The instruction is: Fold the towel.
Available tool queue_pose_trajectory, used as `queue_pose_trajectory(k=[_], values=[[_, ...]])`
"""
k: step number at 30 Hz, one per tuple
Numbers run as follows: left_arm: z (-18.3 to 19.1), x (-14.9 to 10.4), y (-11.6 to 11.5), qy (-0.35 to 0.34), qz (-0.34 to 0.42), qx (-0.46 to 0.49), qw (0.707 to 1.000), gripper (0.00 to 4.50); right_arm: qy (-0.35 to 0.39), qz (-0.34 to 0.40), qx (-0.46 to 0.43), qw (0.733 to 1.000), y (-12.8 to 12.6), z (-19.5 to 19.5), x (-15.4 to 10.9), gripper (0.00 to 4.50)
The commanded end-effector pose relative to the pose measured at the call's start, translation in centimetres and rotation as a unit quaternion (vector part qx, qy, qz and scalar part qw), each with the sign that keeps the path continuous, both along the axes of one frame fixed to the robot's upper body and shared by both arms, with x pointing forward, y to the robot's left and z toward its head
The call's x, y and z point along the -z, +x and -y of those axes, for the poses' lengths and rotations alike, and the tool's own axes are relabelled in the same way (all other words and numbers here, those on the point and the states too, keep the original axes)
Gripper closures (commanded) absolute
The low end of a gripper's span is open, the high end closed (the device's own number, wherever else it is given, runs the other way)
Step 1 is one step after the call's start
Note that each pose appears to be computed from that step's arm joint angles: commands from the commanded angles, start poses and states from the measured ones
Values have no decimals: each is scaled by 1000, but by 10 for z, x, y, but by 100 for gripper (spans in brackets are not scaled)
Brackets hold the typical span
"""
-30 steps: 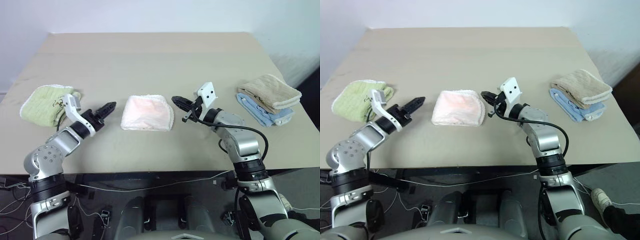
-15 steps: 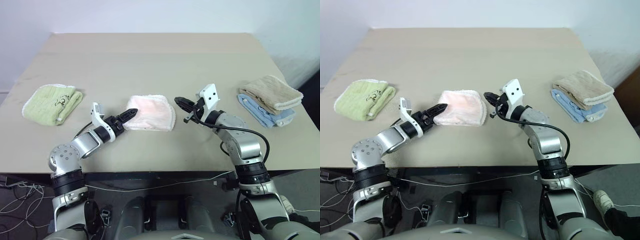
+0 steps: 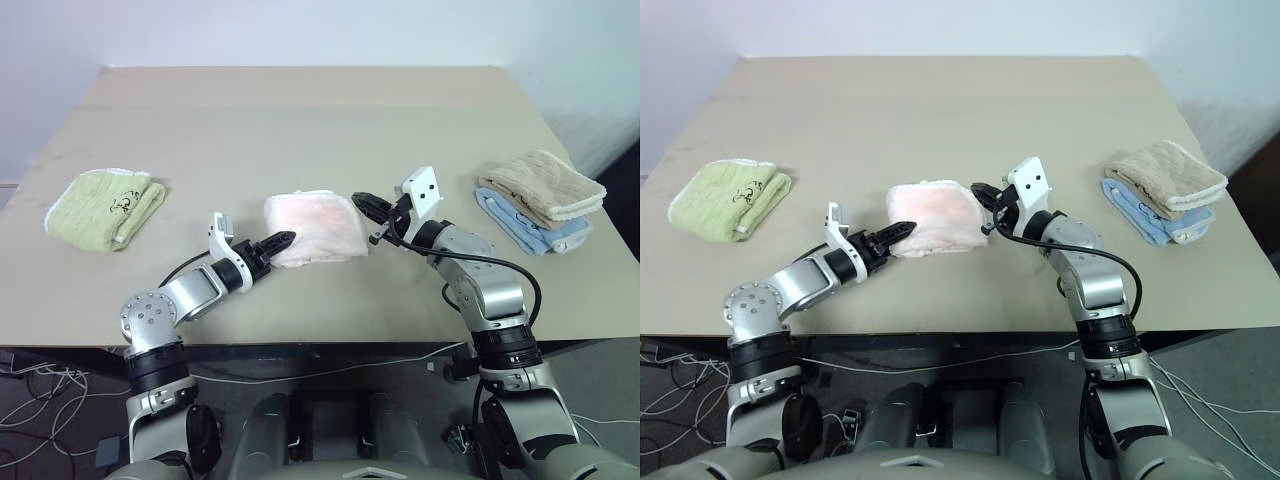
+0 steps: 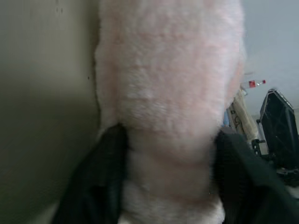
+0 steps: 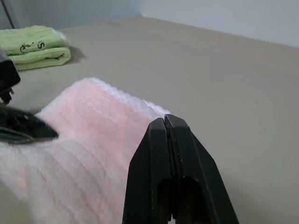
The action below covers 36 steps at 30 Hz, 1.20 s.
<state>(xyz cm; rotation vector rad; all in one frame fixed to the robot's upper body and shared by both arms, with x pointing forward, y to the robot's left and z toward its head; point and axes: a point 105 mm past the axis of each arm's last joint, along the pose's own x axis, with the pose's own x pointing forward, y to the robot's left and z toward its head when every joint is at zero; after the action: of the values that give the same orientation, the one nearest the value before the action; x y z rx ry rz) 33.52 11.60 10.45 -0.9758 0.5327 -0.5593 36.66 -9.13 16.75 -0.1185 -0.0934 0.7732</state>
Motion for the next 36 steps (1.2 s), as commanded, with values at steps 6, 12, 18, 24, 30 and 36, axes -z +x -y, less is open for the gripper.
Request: queue_pose_trajectory(k=[6,12,18,24,30,36], values=[[0,0,1,-30,-3,-30,999,448,10,27,-1,1000,-2,0,-17,450],[-20,-47,21,-37,78,-93,992,448,9,28,5,1000,0,3,-17,450],[-85,-111,45,-58,183,-232,954,448,9,28,8,1000,0,3,-17,450],[-228,-166,17,-40,297,-463,834,448,10,28,7,1000,0,2,-16,450],[-291,-98,-15,7,213,-569,794,448,11,24,4,1000,-1,1,-14,450],[-276,-40,-20,17,143,-555,819,448,7,22,-9,1000,0,-3,-14,450]])
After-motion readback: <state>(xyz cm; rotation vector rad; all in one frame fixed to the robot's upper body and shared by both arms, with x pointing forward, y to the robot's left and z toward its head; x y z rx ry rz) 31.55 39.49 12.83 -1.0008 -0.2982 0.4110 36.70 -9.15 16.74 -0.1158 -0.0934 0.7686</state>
